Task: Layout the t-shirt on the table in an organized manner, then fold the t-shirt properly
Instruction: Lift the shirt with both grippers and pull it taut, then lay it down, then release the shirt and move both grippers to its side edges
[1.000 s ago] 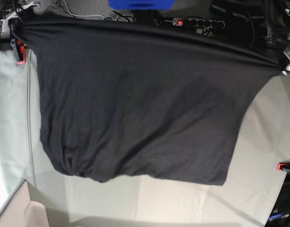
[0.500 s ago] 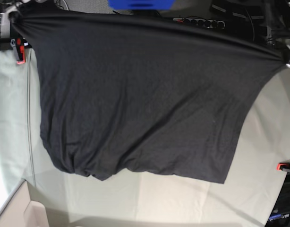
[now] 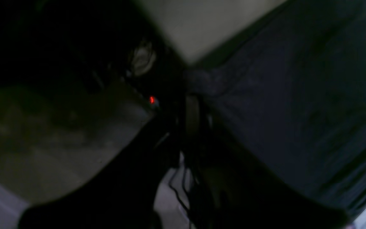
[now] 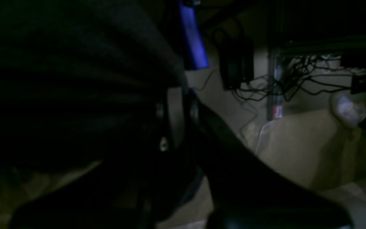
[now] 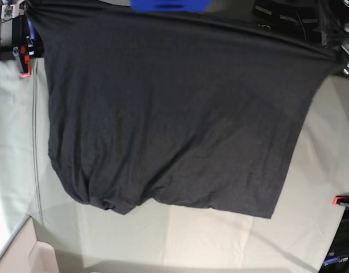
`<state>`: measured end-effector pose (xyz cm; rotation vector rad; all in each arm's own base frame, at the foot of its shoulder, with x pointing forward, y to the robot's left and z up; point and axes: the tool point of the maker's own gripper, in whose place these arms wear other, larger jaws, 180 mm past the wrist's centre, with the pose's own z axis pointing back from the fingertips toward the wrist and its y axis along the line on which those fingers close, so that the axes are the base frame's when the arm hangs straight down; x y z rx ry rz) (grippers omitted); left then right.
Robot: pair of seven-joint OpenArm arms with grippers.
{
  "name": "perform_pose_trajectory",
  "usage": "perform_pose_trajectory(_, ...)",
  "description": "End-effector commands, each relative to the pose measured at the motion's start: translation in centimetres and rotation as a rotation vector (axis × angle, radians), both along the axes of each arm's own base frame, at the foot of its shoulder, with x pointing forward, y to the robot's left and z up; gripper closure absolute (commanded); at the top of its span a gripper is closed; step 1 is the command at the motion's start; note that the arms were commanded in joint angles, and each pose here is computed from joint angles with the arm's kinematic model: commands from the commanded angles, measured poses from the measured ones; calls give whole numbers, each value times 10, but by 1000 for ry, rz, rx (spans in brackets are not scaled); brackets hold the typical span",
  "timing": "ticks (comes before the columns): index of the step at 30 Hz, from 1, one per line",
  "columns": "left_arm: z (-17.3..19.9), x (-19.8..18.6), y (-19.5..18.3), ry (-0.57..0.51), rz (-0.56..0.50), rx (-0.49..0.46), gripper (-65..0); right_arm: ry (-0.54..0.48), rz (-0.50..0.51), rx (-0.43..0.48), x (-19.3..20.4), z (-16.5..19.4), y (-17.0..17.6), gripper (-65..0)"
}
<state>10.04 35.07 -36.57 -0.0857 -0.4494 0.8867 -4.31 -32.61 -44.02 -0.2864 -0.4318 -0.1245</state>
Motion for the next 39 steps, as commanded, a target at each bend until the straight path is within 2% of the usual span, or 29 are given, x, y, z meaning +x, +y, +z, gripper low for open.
perform_pose_trajectory(1,6,-3,14,-2,11,48,0,12,-14,-48,-7,8,-14,0)
perform_pose_trajectory(9,15,-15,14,19,-11,85,0,11,-3,-68,-5,12,-23,0)
perform_pose_trajectory(19,-23,-30,8,74,57,-39,-2,0,-27,-25,4,-8,-21,0)
perform_pose_trajectory(21,-26,-31,7,77,63,-54,-28,0,-29,-22,5,-9,-22,0)
perform_pose_trajectory(23,-26,-31,7,77,63,-54,-81,4,-2,-13,10,-11,-20,0)
perform_pose_trajectory(26,-25,-30,6,72,61,-52,-200,10,36,8,15,-16,-12,-88)
perform_pose_trajectory(29,-24,-30,7,72,59,-49,-282,27,60,24,14,-20,-4,-204)
perform_pose_trajectory(31,-23,-29,8,72,57,-45,-289,35,76,30,16,-22,0,-277)
perform_pose_trajectory(34,-22,-29,11,71,60,-39,-290,32,77,35,16,-23,2,-343)
perform_pose_trajectory(39,-17,-13,13,26,61,-35,-293,-24,66,31,36,-21,-1,-355)
